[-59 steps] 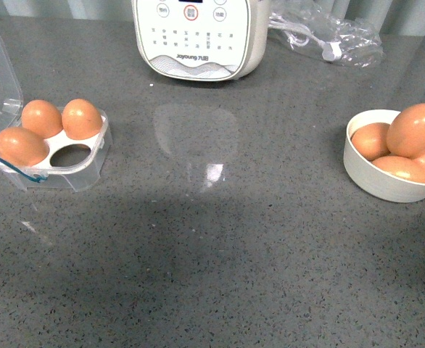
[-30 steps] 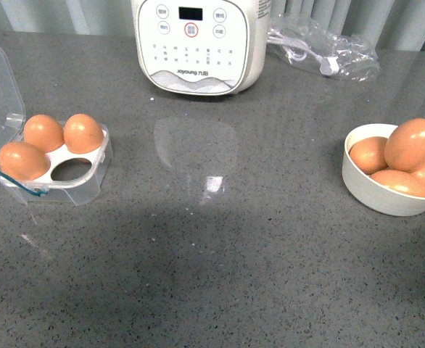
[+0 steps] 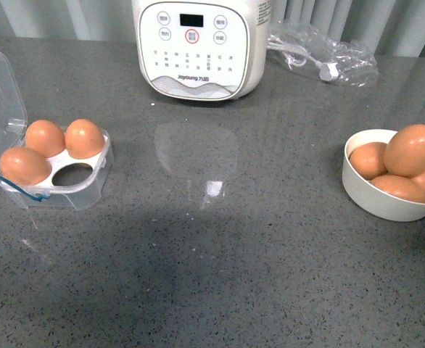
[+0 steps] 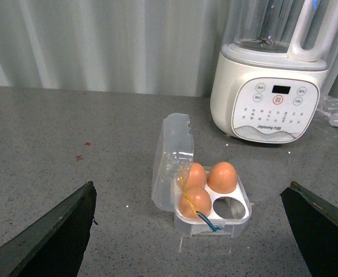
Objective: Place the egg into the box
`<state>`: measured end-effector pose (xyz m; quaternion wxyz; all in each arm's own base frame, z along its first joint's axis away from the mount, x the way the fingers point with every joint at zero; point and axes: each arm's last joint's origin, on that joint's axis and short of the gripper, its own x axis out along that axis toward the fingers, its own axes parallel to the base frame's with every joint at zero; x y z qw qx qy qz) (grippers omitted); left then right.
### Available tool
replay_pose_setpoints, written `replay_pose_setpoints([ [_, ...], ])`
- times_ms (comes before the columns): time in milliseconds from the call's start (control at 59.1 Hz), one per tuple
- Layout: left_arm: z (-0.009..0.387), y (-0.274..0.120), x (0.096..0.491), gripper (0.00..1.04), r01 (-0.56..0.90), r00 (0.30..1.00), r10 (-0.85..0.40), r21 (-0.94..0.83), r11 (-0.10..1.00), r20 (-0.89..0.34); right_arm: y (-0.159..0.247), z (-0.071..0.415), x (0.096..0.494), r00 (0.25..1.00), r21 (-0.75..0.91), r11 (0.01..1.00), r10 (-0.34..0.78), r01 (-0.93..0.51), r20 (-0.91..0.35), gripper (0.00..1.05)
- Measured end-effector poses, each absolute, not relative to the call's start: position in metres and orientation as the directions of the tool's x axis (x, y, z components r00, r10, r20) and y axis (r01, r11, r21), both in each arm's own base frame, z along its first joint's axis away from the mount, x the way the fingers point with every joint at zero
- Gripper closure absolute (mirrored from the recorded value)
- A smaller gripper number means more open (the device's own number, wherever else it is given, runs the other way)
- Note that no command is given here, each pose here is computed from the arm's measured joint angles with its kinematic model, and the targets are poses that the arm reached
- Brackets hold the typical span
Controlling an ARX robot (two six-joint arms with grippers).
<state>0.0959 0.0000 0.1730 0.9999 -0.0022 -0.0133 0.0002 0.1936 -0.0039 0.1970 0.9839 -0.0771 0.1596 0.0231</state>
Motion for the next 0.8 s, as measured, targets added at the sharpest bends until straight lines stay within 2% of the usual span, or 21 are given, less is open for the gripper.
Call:
replay_pose_setpoints([
  [102, 0.173, 0.0, 0.096, 0.07, 0.0, 1.0, 0.0, -0.004, 1.0, 0.027, -0.002, 0.203, 0.237, 0.867, -0.038, 0.994, 0.07, -0.102, -0.494, 0.07],
  [237, 0.173, 0.0, 0.096, 0.07, 0.0, 1.0, 0.0, -0.004, 1.0, 0.027, 0.008, 0.209, 0.276, 0.778, 0.062, 0.988, 0.152, -0.144, -0.609, 0.07],
  [372, 0.173, 0.0, 0.096, 0.07, 0.0, 1.0, 0.0, -0.004, 1.0, 0.027, 0.018, 0.206, 0.3, 0.704, 0.128, 0.978, 0.207, -0.164, -0.679, 0.07],
  [559, 0.173, 0.0, 0.096, 0.07, 0.0, 1.0, 0.0, -0.004, 1.0, 0.027, 0.029, 0.187, 0.317, 0.611, 0.142, 0.977, 0.211, -0.161, -0.763, 0.07],
  [796, 0.173, 0.0, 0.096, 0.07, 0.0, 1.0, 0.0, -0.004, 1.0, 0.027, 0.041, 0.17, 0.333, 0.569, 0.114, 0.978, 0.196, -0.176, -0.798, 0.07],
])
